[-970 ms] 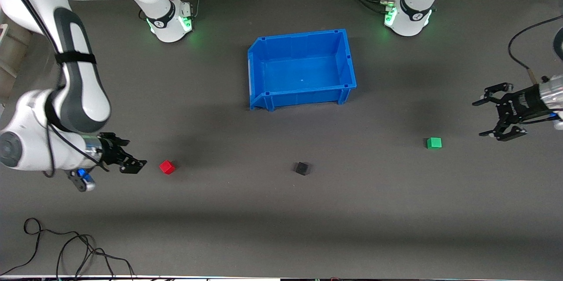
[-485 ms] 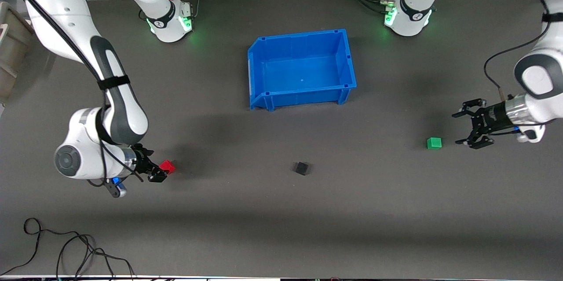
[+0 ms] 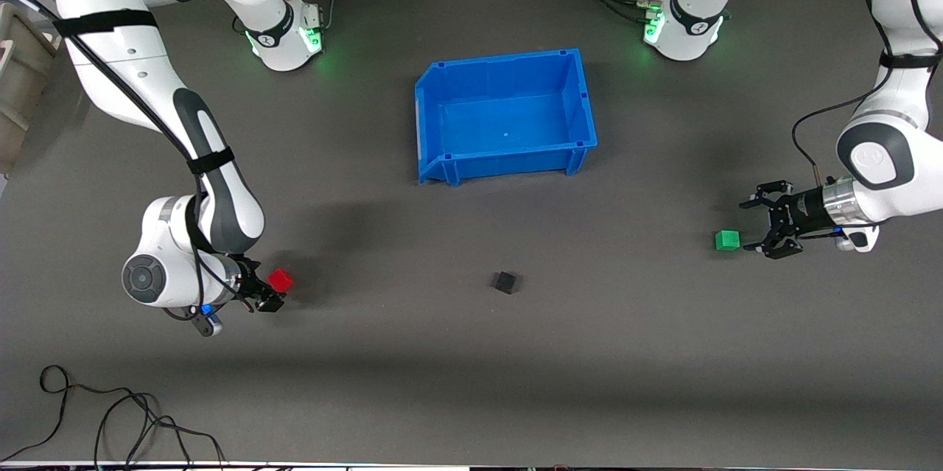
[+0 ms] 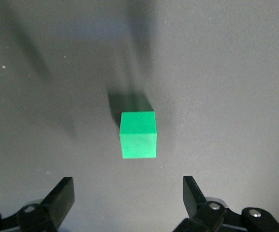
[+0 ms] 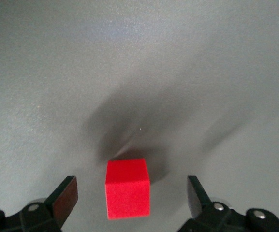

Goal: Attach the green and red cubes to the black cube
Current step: 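Lower the right gripper onto the red cube while the left gripper lowers onto green, then close the right gripper on the red cube while the left gripper grasps green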

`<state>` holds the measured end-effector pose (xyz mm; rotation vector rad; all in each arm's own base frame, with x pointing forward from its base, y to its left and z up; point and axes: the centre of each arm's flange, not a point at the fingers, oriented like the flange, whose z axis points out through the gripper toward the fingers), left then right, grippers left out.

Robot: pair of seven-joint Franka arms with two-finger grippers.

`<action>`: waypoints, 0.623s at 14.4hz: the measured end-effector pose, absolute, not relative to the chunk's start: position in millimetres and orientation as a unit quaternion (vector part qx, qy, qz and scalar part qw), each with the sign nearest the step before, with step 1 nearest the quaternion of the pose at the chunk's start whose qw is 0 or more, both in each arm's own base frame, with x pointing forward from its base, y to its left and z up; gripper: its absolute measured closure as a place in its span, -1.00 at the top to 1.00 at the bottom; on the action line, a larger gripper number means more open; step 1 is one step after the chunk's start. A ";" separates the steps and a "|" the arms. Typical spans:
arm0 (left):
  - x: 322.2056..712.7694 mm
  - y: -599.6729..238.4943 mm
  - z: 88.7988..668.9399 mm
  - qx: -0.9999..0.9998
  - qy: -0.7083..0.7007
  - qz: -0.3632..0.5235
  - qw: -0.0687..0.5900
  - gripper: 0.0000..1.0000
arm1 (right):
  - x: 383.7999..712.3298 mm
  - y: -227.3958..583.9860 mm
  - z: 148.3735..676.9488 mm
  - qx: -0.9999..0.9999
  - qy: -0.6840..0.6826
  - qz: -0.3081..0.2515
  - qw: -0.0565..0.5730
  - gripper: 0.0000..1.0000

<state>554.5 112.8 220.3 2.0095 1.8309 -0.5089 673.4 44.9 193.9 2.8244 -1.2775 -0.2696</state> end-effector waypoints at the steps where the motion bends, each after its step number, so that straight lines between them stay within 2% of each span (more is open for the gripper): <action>1: 555.2 114.0 215.6 0.711 0.654 -0.179 0.187 1.00 | 672.9 44.7 189.1 0.907 -0.411 -0.088 0.016 1.00; 7: 555.0 118.5 183.3 0.691 0.676 -0.176 0.188 1.00 | 671.8 47.2 172.8 0.908 -0.411 -0.080 0.013 0.93; 8: 554.4 118.6 179.8 0.689 0.677 -0.177 0.187 1.00 | 671.0 49.6 170.6 0.909 -0.410 -0.078 0.013 0.81; 9: 553.9 118.6 177.1 0.688 0.678 -0.178 0.187 1.00 | 671.7 52.0 171.1 0.910 -0.409 -0.074 0.011 0.61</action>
